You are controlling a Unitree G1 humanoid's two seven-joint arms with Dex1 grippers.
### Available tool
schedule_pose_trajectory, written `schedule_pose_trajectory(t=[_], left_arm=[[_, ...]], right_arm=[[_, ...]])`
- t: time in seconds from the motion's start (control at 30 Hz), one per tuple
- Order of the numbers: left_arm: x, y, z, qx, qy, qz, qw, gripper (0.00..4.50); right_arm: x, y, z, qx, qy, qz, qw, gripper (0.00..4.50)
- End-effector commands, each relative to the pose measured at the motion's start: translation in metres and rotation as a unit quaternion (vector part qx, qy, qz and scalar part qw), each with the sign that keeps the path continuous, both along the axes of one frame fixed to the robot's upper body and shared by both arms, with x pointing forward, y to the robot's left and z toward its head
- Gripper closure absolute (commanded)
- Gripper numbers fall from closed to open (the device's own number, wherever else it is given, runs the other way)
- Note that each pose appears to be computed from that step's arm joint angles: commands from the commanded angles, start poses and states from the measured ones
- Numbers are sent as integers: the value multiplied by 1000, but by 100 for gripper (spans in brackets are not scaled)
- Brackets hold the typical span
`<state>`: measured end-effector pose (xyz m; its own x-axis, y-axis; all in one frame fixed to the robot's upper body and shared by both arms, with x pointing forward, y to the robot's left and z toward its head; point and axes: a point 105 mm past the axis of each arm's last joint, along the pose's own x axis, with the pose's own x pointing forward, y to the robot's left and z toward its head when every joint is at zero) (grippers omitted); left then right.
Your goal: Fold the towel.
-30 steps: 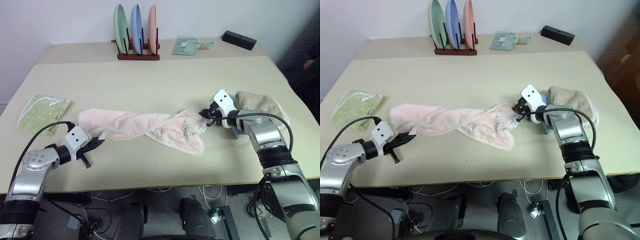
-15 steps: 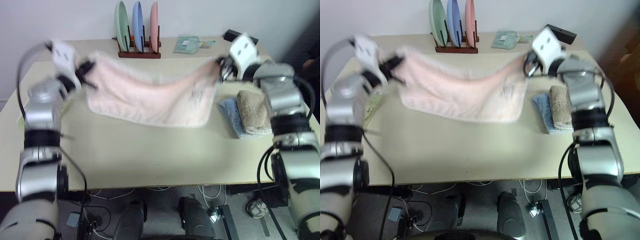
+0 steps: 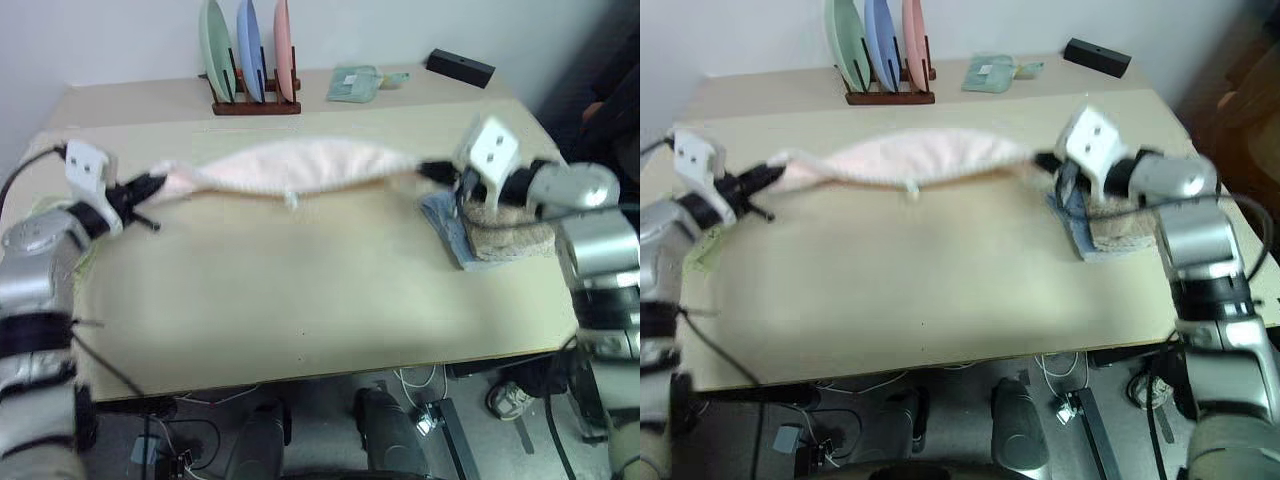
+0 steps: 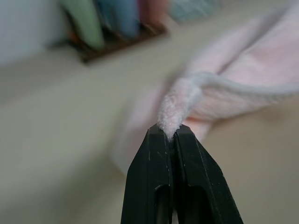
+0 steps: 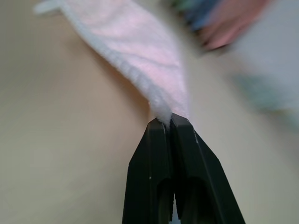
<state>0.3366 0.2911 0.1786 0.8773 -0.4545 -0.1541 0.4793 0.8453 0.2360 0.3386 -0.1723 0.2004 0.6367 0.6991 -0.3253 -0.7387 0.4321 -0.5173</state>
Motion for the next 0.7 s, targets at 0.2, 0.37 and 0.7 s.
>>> schedule_pose_trajectory(t=[0.2, 0.37, 0.7], left_arm=[[-76, -10, -30, 34, 154, -87, 984, 450], [-99, -3, -48, 68, 213, -86, 971, 450], [-80, 4, -59, 83, 181, -56, 978, 450]], right_arm=[[-56, -18, -35, -9, 132, 18, 991, 446], [-78, -29, -51, -37, 188, 32, 981, 446], [-86, -50, -49, -53, 201, 9, 978, 446]])
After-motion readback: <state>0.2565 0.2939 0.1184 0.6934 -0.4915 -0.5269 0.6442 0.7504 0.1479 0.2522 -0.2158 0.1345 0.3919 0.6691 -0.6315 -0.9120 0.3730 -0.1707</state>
